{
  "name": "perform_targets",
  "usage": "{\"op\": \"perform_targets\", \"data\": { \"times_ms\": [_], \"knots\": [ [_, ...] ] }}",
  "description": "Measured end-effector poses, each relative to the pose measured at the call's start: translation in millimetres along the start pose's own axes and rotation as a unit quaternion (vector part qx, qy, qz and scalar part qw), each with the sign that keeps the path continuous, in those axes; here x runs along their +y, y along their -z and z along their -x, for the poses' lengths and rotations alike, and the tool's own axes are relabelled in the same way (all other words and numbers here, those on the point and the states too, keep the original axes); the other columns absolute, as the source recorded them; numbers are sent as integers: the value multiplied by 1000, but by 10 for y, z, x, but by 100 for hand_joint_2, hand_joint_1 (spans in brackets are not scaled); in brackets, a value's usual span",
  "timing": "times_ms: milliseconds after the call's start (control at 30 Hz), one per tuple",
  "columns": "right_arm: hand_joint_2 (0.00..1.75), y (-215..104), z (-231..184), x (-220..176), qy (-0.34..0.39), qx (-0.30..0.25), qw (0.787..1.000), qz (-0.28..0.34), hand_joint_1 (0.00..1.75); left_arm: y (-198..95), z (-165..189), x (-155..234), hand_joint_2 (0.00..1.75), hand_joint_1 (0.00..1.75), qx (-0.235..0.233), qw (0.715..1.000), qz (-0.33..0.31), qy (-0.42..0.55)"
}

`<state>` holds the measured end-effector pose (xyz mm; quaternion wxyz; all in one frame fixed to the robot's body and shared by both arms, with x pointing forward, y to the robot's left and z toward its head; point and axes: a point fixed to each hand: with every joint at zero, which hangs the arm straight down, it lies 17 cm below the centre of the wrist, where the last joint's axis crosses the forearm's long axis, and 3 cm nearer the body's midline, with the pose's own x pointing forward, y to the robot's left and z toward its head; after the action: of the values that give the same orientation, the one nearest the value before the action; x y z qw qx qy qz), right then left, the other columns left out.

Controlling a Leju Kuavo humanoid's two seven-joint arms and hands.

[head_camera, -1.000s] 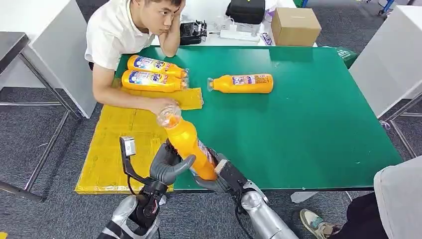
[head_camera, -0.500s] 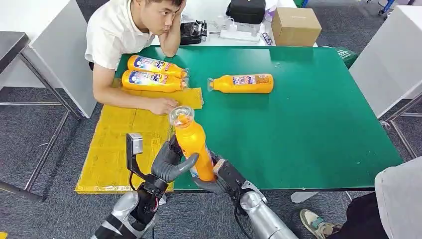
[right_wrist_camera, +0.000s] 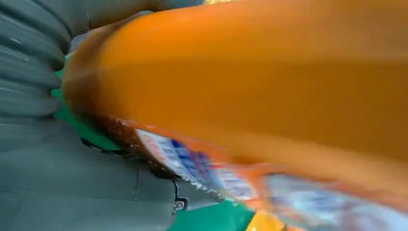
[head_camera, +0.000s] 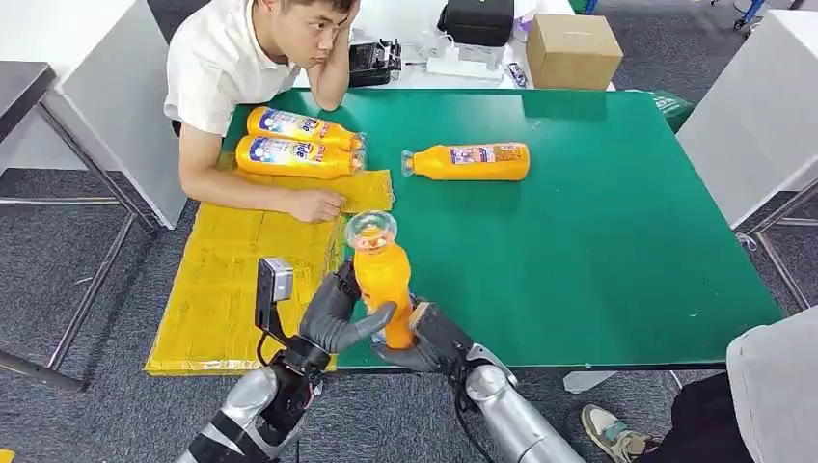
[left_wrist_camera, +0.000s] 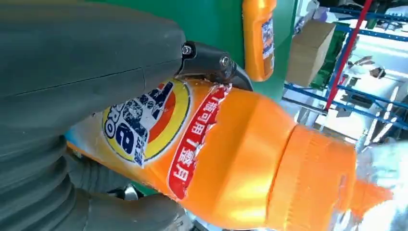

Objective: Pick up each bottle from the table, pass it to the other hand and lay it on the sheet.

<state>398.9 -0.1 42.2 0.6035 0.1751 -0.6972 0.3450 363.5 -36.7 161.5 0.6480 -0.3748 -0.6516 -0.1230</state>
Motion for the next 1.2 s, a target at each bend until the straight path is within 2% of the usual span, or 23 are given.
{"op": "perform_targets", "data": {
  "times_ms": [33,233,567,767,1067,1200],
  "knots": [
    [0,4,2,-3,-2,1,1000,1,0,0,-2,2,175,175,-1,1000,-1,1],
    [0,51,-57,-80,-32,-7,999,24,0,40,-83,132,175,175,-11,1000,-22,10],
    [0,21,-408,-260,-76,-70,990,92,0,47,-646,908,175,175,-68,990,-108,64],
    [0,-66,-527,-354,-89,-91,983,136,0,36,-1067,1408,175,175,-105,957,-182,200],
    [0,-108,-583,-373,-86,-99,980,147,0,20,-1233,1568,175,175,-115,947,-200,226],
    [0,-140,-623,-472,-90,-105,975,174,0,5,-1319,1682,175,175,-114,917,-227,308]
  ]
}}
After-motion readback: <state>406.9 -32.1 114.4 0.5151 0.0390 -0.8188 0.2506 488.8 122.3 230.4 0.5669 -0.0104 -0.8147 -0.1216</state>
